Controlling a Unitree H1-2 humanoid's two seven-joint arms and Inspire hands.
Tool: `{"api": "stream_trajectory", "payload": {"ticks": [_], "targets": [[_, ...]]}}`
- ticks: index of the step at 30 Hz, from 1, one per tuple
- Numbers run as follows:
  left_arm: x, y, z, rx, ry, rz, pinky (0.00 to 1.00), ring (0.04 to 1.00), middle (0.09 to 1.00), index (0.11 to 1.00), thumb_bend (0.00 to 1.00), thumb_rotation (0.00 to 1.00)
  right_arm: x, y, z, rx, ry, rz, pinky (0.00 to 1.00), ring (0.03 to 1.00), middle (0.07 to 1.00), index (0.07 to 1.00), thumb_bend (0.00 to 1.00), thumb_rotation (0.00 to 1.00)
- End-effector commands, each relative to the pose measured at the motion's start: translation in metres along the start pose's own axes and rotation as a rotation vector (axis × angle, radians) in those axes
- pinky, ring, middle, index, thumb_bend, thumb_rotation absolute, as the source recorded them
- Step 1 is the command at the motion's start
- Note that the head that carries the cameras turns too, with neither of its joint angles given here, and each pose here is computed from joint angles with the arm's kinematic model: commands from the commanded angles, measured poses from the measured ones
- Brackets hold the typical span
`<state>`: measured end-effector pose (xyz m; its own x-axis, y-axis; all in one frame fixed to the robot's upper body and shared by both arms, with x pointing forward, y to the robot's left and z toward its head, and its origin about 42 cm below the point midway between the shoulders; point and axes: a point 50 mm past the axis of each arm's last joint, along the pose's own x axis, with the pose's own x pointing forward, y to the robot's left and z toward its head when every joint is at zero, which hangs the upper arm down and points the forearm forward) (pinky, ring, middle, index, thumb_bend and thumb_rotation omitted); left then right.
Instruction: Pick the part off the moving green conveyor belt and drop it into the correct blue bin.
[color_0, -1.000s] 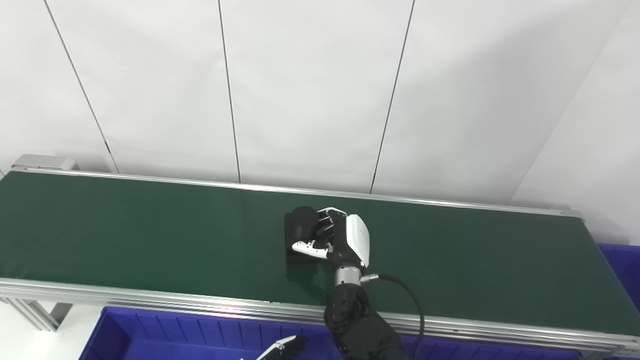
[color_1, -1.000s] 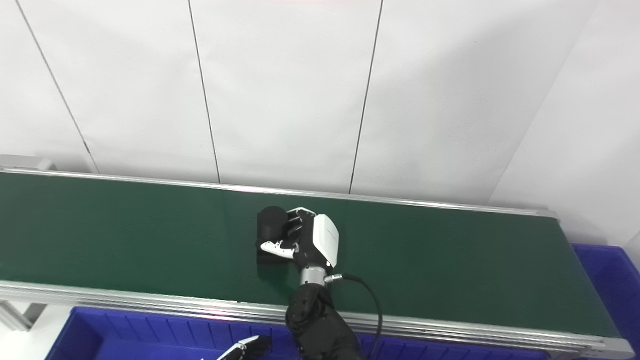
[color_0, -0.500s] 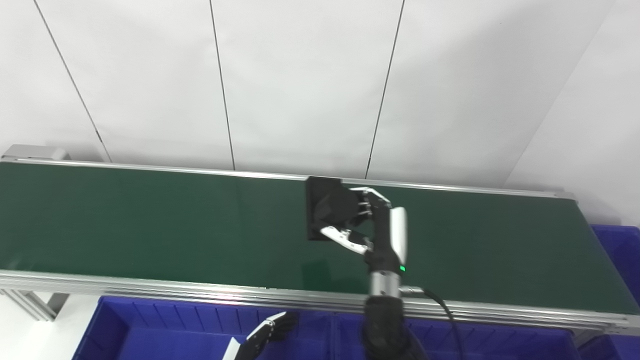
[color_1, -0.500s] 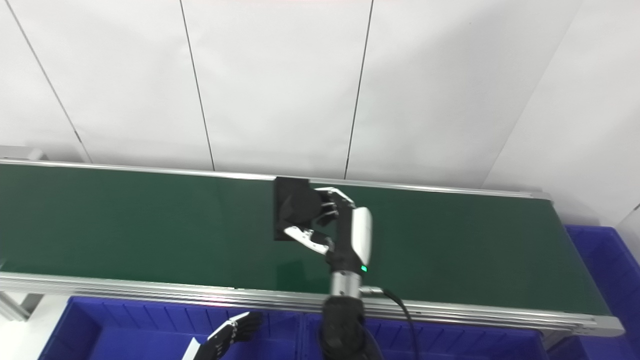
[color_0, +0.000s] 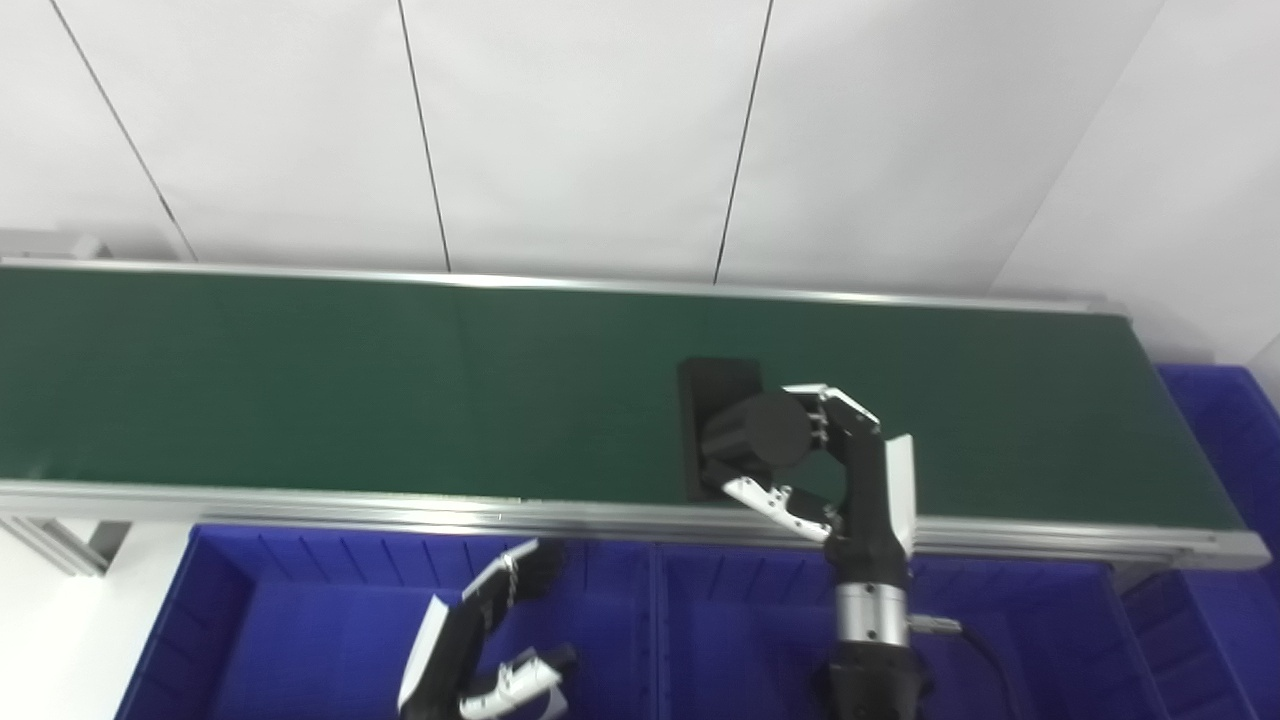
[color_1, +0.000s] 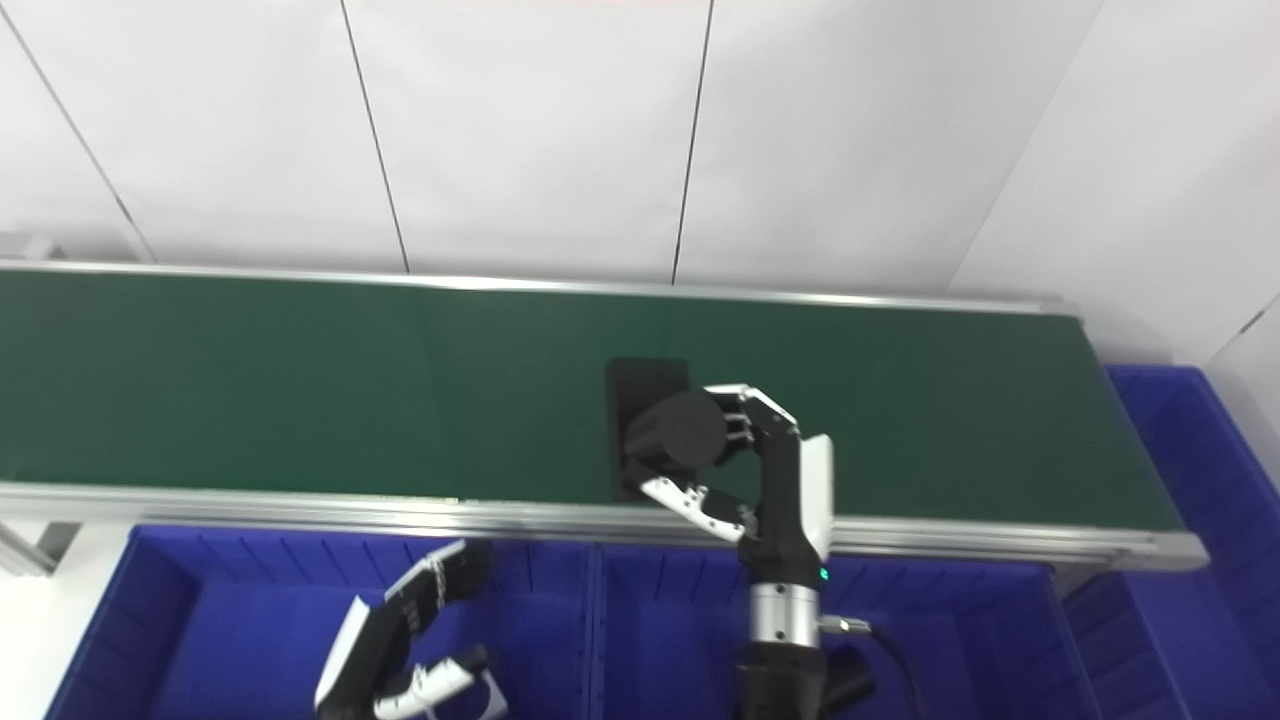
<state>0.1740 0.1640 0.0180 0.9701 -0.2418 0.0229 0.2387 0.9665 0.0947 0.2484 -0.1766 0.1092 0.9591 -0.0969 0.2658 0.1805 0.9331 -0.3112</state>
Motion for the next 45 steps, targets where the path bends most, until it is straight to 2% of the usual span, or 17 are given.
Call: {"api": "stream_trajectory", "payload": {"ticks": [1,5,8,13,17,21,27,31,32,33,34,35,36,38,40,42,45], "targets": [[0.005,-0.001,0.011,-0.03,-0.062,-0.008,0.77,0.79,0.798,0.79,0.72,0.61,-0.006,-0.012,0.007,-0.021,-0.057,-0.008,0.33,0.46,0.564,0.479,0.49,0.0],[0.008,-0.001,0.015,-0.031,-0.077,-0.007,0.76,0.787,0.797,0.787,0.72,0.62,-0.035,-0.028,-0.005,-0.121,-0.019,0.011,0.34,0.454,0.554,0.471,0.49,0.0],[0.01,0.0,0.016,-0.031,-0.081,-0.007,0.76,0.784,0.796,0.79,0.73,0.63,-0.055,-0.038,-0.019,-0.164,0.038,0.033,0.35,0.458,0.553,0.468,0.49,0.0],[0.013,0.0,0.015,-0.044,-0.079,-0.008,0.75,0.778,0.793,0.79,0.73,0.63,-0.073,-0.044,-0.041,-0.291,0.063,0.092,0.31,0.432,0.555,0.481,0.49,0.0],[0.014,-0.001,0.015,-0.044,-0.079,-0.012,0.75,0.785,0.797,0.79,0.73,0.63,-0.08,-0.045,-0.056,-0.369,0.143,0.178,0.31,0.43,0.543,0.493,0.49,0.0],[0.013,-0.002,0.016,-0.047,-0.081,-0.005,0.75,0.783,0.793,0.786,0.73,0.63,-0.083,-0.046,-0.067,-0.426,0.256,0.24,0.31,0.426,0.534,0.519,0.49,0.0],[0.014,-0.003,0.017,-0.06,-0.082,-0.008,0.75,0.787,0.799,0.786,0.72,0.62,-0.076,-0.043,-0.078,-0.488,0.303,0.286,0.31,0.394,0.467,0.544,0.49,0.0],[0.014,-0.004,0.016,-0.06,-0.08,0.001,0.75,0.779,0.791,0.78,0.73,0.61,-0.072,-0.04,-0.082,-0.482,0.304,0.322,0.32,0.443,0.52,0.54,0.49,0.0],[0.014,-0.004,0.016,-0.058,-0.08,0.001,0.75,0.779,0.789,0.78,0.73,0.62,-0.072,-0.04,-0.082,-0.472,0.299,0.322,0.35,0.483,0.65,0.643,0.48,0.0],[0.014,-0.004,0.016,-0.054,-0.081,0.0,0.75,0.778,0.789,0.779,0.73,0.62,-0.072,-0.039,-0.081,-0.467,0.292,0.317,0.36,0.503,0.716,0.696,0.47,0.0],[0.014,-0.003,0.016,-0.053,-0.08,-0.004,0.75,0.779,0.789,0.781,0.73,0.63,-0.072,-0.039,-0.079,-0.458,0.281,0.31,0.47,0.617,0.785,0.757,0.56,0.0],[0.014,-0.003,0.016,-0.054,-0.08,-0.007,0.76,0.783,0.792,0.783,0.72,0.63,-0.073,-0.039,-0.076,-0.444,0.266,0.303,0.55,0.698,0.827,0.795,0.6,0.02],[0.013,-0.003,0.016,-0.052,-0.08,-0.007,0.76,0.788,0.795,0.786,0.72,0.63,-0.074,-0.039,-0.073,-0.414,0.241,0.292,0.64,0.787,0.885,0.85,0.66,0.13],[0.013,-0.003,0.016,-0.05,-0.08,-0.004,0.76,0.786,0.793,0.783,0.72,0.62,-0.078,-0.04,-0.068,-0.356,0.179,0.259,0.71,0.866,0.943,0.91,0.73,0.29],[0.012,-0.002,0.016,-0.054,-0.079,-0.005,0.75,0.785,0.791,0.78,0.72,0.62,-0.082,-0.039,-0.064,-0.288,0.109,0.197,0.81,0.944,0.986,0.976,0.82,0.53],[0.012,-0.001,0.016,-0.058,-0.078,-0.008,0.75,0.784,0.79,0.78,0.73,0.62,-0.085,-0.038,-0.061,-0.254,0.062,0.143,0.9,0.986,0.997,0.995,0.86,0.72],[0.01,0.001,0.016,-0.055,-0.077,-0.011,0.76,0.786,0.793,0.783,0.73,0.62,-0.089,-0.036,-0.058,-0.212,0.032,0.095,0.97,0.999,1.0,1.0,0.88,0.83]]}}
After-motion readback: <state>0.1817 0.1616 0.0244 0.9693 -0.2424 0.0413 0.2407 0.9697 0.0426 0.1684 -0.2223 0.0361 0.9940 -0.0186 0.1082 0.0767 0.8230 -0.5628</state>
